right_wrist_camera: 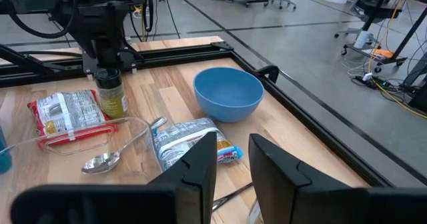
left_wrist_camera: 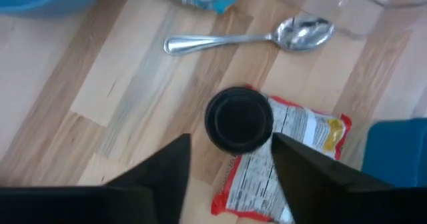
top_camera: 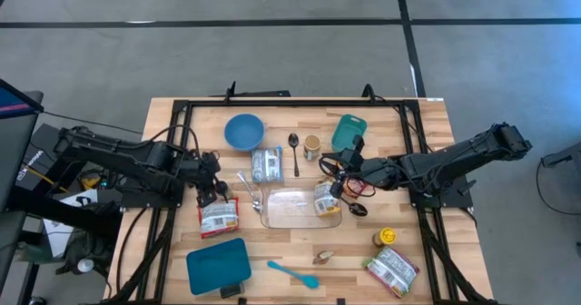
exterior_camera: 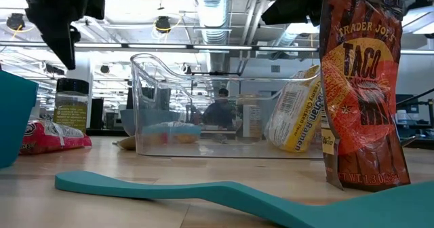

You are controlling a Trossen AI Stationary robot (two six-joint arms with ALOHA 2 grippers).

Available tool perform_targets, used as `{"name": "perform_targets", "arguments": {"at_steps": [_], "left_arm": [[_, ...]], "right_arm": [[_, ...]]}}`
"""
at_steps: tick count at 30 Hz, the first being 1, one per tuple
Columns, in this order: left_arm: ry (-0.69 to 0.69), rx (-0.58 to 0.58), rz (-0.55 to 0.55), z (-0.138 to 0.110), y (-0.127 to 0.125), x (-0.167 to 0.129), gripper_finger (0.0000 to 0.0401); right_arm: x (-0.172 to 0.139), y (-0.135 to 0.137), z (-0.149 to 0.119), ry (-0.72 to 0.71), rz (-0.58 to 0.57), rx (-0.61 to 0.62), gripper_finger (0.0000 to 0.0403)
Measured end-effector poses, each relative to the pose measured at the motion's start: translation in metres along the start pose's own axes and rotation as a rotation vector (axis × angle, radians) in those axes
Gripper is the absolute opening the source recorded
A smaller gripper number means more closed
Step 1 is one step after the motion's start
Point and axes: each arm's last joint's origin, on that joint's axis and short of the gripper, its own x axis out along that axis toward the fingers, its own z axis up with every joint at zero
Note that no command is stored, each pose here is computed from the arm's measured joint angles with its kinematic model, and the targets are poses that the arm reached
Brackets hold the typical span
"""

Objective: Pick & Place Food Item
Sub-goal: Put the black spice bottle into the dark blue bin

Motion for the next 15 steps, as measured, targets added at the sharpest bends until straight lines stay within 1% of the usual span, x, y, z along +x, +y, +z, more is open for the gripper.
{"name": "perform_targets", "arguments": {"at_steps": [3,7,11,15], "left_arm": [[0.0,0.001,0.0,0.0003,-0.0003,0.0004,0.027],[-0.015,0.019,0.019,0.001,-0.0001,0.0008,0.0315],[-0.055,0.1,0.027,0.0039,-0.0012,0.0007,0.034],[-0.096,0.172,0.003,0.0076,-0.0043,0.0005,0.0348]], "right_arm": [[0.0,0.0,0.0,0.0,0.0,0.0,0.0082],[0.0,0.0,0.0,0.0,0.0,0.0,0.0082],[0.0,0.0,-0.0002,0.001,0.0,-0.001,0.0082],[0.0,-0.0001,-0.0007,0.006,-0.001,-0.005,0.0082]]}}
